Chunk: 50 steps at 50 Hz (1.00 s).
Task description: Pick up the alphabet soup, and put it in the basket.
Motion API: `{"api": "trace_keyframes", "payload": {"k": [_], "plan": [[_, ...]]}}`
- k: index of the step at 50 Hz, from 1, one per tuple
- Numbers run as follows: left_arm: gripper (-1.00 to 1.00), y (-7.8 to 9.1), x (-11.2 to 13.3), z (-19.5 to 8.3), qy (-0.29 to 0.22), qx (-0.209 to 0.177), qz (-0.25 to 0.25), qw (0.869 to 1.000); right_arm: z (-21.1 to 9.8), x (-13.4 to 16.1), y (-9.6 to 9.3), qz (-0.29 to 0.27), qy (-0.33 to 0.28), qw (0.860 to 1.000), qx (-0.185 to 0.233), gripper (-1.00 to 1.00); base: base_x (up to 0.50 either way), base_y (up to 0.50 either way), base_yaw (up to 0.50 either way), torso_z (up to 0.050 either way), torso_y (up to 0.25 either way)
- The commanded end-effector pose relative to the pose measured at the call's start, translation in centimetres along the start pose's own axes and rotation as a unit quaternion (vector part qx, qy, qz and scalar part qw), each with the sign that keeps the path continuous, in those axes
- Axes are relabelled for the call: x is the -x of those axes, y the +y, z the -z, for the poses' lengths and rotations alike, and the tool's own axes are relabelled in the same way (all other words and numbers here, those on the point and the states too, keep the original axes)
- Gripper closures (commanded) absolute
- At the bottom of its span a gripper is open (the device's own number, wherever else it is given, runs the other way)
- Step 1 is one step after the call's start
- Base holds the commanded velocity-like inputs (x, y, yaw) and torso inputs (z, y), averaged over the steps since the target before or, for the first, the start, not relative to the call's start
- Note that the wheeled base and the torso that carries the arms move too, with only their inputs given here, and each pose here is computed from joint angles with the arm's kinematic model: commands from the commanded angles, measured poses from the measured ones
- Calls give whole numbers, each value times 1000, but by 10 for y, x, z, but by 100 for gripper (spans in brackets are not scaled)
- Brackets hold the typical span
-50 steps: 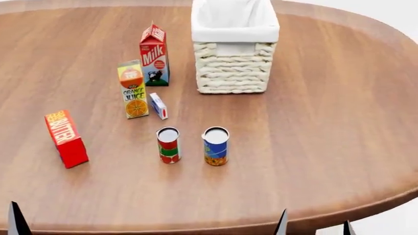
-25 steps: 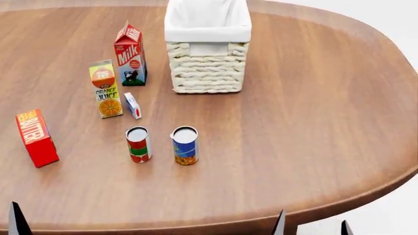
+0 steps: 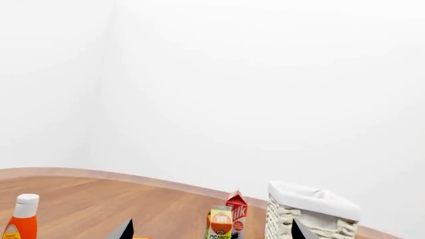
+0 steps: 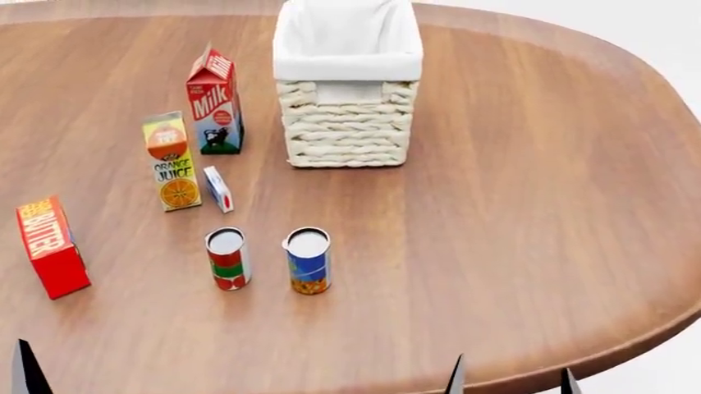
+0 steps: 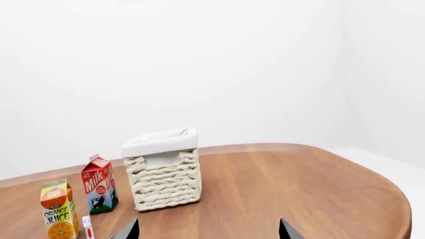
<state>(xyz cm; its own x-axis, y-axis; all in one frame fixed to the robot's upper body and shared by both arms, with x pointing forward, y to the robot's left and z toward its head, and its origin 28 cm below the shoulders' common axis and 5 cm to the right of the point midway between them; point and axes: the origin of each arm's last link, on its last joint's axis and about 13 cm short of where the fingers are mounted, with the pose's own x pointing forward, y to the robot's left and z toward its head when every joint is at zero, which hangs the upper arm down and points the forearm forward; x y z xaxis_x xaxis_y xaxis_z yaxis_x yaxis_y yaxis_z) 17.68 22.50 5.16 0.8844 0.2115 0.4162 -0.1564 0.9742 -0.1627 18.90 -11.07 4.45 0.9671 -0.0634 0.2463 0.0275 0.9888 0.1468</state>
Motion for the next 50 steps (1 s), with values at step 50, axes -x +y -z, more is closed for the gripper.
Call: {"api": "trace_keyframes", "payload": {"k": [50], "plan": [[-100, 0, 1, -1, -7, 1, -1, 1000, 1, 1, 1, -19, 8, 1000, -11, -100, 151, 0, 0, 0, 0]]}}
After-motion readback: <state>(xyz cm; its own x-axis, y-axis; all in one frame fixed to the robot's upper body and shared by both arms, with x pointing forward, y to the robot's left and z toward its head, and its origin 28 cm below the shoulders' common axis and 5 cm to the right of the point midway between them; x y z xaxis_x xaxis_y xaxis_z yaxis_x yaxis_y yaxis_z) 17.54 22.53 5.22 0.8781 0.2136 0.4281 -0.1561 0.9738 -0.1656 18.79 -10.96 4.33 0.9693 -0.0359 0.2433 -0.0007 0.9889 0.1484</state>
